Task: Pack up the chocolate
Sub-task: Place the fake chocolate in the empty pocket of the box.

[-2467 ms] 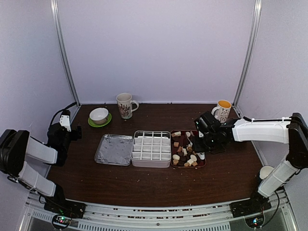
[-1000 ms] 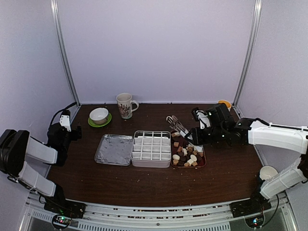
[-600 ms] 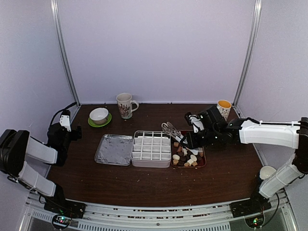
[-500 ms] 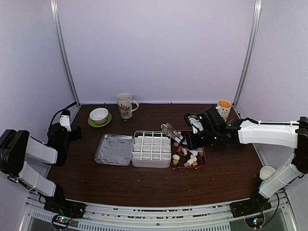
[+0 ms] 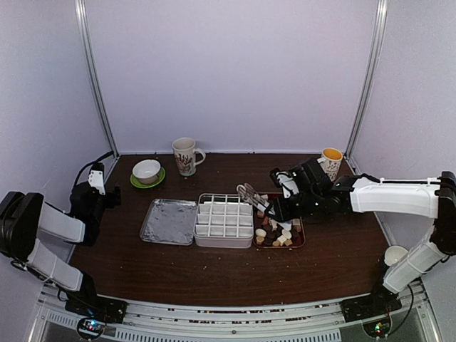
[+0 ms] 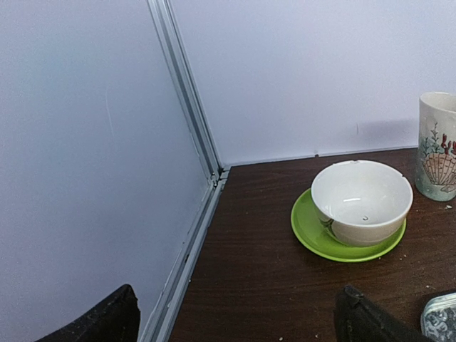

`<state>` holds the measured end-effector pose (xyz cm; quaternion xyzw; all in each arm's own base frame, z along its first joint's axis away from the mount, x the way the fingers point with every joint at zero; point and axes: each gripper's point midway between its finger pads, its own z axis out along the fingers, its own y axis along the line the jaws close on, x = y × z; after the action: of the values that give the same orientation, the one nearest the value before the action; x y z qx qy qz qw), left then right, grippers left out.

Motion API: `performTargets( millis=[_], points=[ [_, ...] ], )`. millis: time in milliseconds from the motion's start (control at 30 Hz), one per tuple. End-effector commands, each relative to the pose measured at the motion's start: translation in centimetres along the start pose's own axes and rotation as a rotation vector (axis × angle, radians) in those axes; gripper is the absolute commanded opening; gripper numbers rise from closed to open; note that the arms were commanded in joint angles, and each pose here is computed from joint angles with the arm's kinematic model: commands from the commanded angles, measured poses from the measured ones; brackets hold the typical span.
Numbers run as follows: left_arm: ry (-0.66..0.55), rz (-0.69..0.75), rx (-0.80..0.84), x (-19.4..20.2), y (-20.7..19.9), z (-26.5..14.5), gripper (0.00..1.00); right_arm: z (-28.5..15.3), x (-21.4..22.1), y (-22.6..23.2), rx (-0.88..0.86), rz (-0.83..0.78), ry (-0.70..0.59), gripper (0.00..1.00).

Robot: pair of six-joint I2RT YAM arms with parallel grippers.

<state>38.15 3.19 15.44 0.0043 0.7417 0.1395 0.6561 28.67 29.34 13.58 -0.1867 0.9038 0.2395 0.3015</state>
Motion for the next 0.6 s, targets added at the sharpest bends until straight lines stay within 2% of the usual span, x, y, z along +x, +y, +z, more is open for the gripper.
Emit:
performTargets(
  millis=[0,567],
  points=[
    [-0.043,-0.018,-0.003,-1.25,0.27,0.33,0.98,-0.12,-1.53,0.81,-0.01,-0.023,-0.042,0.2],
    [-0.041,-0.019,-0.004,-1.19,0.27,0.32,0.98,0.68,-1.5,0.13,0.031,-0.021,-0.031,0.23]
  ],
)
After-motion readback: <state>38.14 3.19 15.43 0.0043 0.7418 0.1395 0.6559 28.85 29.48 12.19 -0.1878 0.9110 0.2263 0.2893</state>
